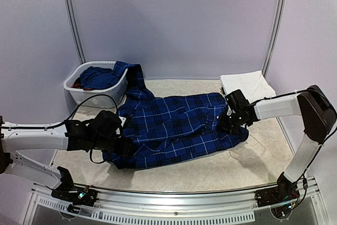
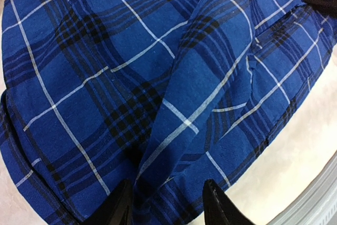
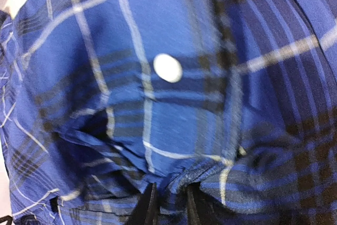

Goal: Fold and stack the mixed laundry pile
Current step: Fold the flattened shirt at the center of the board.

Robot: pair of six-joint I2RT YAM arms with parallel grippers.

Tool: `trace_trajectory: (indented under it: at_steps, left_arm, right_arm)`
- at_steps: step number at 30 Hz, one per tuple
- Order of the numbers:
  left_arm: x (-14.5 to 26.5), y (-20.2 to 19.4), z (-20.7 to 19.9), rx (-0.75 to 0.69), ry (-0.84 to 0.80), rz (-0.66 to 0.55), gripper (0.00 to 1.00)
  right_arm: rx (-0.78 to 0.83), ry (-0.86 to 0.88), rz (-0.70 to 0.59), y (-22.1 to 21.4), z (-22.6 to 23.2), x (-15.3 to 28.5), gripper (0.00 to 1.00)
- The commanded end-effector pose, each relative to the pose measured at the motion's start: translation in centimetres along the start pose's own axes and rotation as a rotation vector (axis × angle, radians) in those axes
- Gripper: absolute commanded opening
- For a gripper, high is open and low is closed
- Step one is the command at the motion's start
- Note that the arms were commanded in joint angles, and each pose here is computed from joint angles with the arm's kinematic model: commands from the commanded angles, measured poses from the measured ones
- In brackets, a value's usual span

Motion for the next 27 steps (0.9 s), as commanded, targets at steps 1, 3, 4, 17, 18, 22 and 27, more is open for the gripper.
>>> trace_trajectory:
  at_steps: [1,3,4,17,18,22,27]
  left_arm:
    - [-0.1,-0.2,0.8,0.018,0.023,-0.005,0.47]
    - [-0.1,-0.2,0.9,0.020,0.024,-0.007,0.46]
    - [-0.1,-0.3,0.9,0.020,0.027,-0.006,0.46]
    - [-0.7,-1.0,1.3,0.018,0.039,0.006,0.46]
    - [-0.8,-1.0,1.3,0.019,0.036,0.006,0.46]
    - [-1.1,-1.2,1.2,0.020,0.033,0.008,0.46]
    - [-1.2,-1.1,1.2,0.020,0.033,0.009,0.45]
  right_arm:
    - [0.014,0.019,-0.021,1.5,1.2,-0.2,0.12]
    - [0.018,0.006,-0.020,1.7,1.2,-0.3,0.03]
    - [0.020,-0.001,-0.021,1.7,1.2,-0.3,0.00]
    - [0.087,-0.131,-0.056,2.8,0.5,3.2,0.09]
    - [0.089,-0.123,-0.057,2.7,0.6,3.2,0.10]
    - [0.096,-0.093,-0.050,2.8,1.0,3.2,0.12]
    - [0.105,-0.069,-0.049,3.1,1.7,2.8,0.13]
Point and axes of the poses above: each gripper's point midway between its finger pads, its own x axis back along the fingers, its own z axis along the line the jaws close on, y = z × x, the point moved 4 cm from there along x, back along the fingers, and after that the axes turned 3 degrees about x, right-handed, at the moved point
